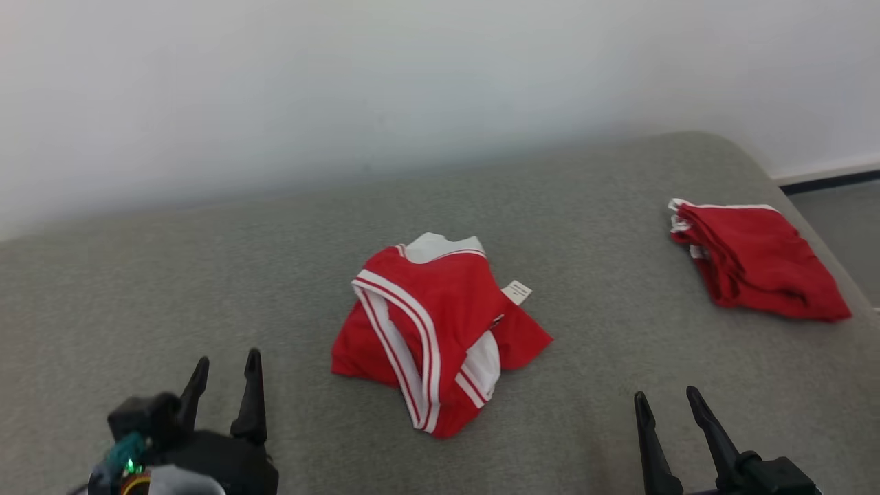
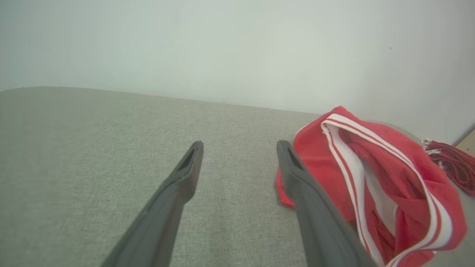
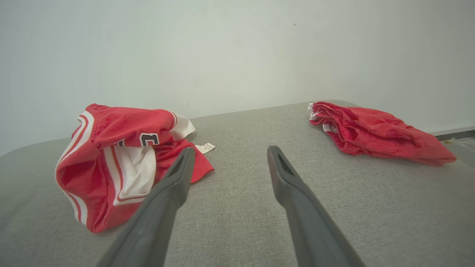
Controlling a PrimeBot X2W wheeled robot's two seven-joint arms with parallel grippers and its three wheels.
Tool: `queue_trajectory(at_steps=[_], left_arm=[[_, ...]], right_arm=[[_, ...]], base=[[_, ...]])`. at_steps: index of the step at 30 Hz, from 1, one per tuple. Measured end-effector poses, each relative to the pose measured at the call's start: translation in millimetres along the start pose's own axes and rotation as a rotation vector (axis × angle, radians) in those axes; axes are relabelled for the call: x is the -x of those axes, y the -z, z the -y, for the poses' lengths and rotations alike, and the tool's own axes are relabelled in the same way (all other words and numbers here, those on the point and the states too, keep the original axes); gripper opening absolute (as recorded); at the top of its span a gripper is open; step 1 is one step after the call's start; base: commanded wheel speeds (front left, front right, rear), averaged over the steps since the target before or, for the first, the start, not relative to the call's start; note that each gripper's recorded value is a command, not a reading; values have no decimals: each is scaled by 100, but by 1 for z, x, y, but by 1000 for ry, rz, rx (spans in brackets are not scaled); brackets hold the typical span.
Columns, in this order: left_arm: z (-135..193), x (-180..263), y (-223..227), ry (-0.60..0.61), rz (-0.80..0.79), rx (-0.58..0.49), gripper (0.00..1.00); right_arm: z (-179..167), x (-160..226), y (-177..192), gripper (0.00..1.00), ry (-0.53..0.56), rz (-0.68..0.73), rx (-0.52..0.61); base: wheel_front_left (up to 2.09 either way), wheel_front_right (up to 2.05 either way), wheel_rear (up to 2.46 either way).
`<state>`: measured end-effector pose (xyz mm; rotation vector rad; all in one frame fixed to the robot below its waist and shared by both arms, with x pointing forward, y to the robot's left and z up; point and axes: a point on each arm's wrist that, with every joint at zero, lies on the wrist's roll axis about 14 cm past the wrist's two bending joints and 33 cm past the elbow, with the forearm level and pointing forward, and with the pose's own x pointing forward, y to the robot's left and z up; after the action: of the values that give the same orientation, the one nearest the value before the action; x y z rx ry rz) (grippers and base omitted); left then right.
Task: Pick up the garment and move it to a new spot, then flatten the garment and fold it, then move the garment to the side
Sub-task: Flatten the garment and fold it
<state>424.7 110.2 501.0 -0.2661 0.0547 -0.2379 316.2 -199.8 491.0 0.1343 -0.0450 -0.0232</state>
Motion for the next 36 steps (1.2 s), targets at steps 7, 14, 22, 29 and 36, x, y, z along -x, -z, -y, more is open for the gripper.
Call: queue_trajectory(at_steps=[7,14,22,29,36], left_arm=[[41,-49,0,99,-76,30,100],[77,-78,17,172,-145,60,100],[95,-94,47,190,-247,95,100],[102,-99,57,206,-301,181,100],[120,-97,52,271,-328,289,4]], right_arm=[[25,15,-4,100,88,6,11],[48,31,-6,100,177,5,21],[62,43,-3,100,241,-14,23],[65,43,-1,100,253,-26,28],[62,39,-2,100,242,-20,29]], base=[[0,0,0],[0,0,0],[0,0,0],[0,0,0],[0,0,0]])
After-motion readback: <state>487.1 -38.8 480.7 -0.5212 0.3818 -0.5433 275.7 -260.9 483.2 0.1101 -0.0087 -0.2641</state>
